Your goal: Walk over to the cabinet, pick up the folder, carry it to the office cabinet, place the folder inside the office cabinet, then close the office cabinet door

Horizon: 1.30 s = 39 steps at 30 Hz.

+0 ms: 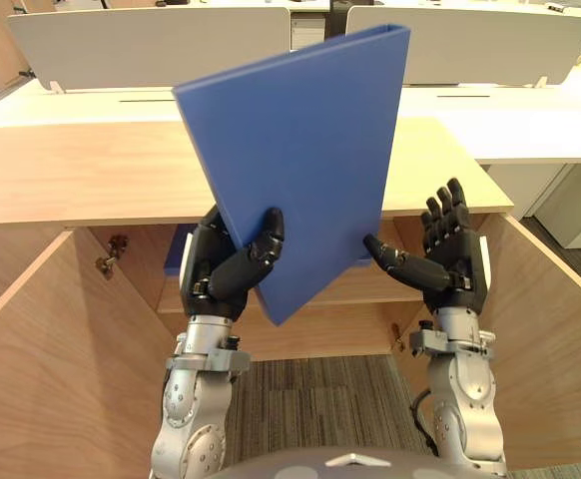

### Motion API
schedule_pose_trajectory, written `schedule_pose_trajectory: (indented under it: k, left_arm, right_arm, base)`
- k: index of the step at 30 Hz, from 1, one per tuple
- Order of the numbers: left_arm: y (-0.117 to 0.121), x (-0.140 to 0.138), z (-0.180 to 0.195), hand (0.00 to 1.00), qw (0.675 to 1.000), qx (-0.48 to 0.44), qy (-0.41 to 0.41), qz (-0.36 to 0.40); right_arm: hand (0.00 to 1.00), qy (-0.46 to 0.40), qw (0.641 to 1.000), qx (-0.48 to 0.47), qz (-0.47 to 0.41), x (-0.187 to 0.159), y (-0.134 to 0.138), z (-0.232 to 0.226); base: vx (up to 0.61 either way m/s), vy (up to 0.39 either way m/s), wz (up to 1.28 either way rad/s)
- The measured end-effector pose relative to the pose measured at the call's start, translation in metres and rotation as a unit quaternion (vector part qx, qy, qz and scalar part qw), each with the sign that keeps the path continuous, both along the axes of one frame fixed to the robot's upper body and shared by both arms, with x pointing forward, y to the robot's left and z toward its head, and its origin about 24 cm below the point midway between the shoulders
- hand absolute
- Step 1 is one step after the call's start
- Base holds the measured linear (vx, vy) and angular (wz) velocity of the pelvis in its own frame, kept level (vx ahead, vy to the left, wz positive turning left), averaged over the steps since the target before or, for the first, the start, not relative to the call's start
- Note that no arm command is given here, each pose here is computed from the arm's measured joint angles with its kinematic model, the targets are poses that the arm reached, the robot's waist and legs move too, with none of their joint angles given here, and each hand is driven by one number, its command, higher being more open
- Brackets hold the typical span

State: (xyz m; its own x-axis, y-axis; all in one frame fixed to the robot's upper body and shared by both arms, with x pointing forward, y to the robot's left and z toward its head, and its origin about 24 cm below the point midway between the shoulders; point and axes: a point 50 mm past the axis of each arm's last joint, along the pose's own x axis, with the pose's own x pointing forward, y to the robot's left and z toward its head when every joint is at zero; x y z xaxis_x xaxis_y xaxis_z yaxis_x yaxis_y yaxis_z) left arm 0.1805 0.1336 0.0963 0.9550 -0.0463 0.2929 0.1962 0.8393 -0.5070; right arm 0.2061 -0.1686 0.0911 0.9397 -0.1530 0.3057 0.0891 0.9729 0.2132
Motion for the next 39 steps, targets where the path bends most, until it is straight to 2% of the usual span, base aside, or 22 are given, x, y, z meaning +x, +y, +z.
schedule_pose_trajectory:
  k: [7,15,24,25,32,39]
  left_arm:
    - [-0.002,0.000,-0.002,0.00,0.999,0.006,-0.010,-0.041]
    - [0.006,0.007,-0.003,0.00,0.998,0.014,-0.020,-0.066]
    - [0.006,0.021,0.011,0.00,0.993,0.015,-0.063,-0.097]
    - [0.006,0.023,0.012,0.00,0.993,0.015,-0.066,-0.099]
    - [0.009,0.030,0.013,0.00,0.991,0.032,-0.069,-0.110]
    - [0.012,0.037,0.005,0.00,0.993,0.022,-0.052,-0.106]
  right_arm:
    - [1.00,-0.071,0.995,-0.057,0.048,0.016,0.001,0.030]
    - [1.00,-0.081,0.986,-0.116,0.086,0.026,-0.004,0.037]
    - [1.00,-0.042,0.987,-0.053,0.149,0.045,-0.012,0.019]
    - [0.00,-0.040,0.985,-0.047,0.160,0.047,-0.013,0.018]
    - [0.00,-0.011,0.974,-0.063,0.219,0.058,-0.018,0.011]
    - [0.00,-0.001,0.970,-0.080,0.229,0.063,-0.024,0.011]
  base:
    - [0.00,0.000,0.00]
    - [0.00,0.000,0.00]
    - [0.00,0.000,0.00]
    - [0.00,0.000,0.00]
    - [0.00,0.000,0.00]
    - [0.00,0.000,0.00]
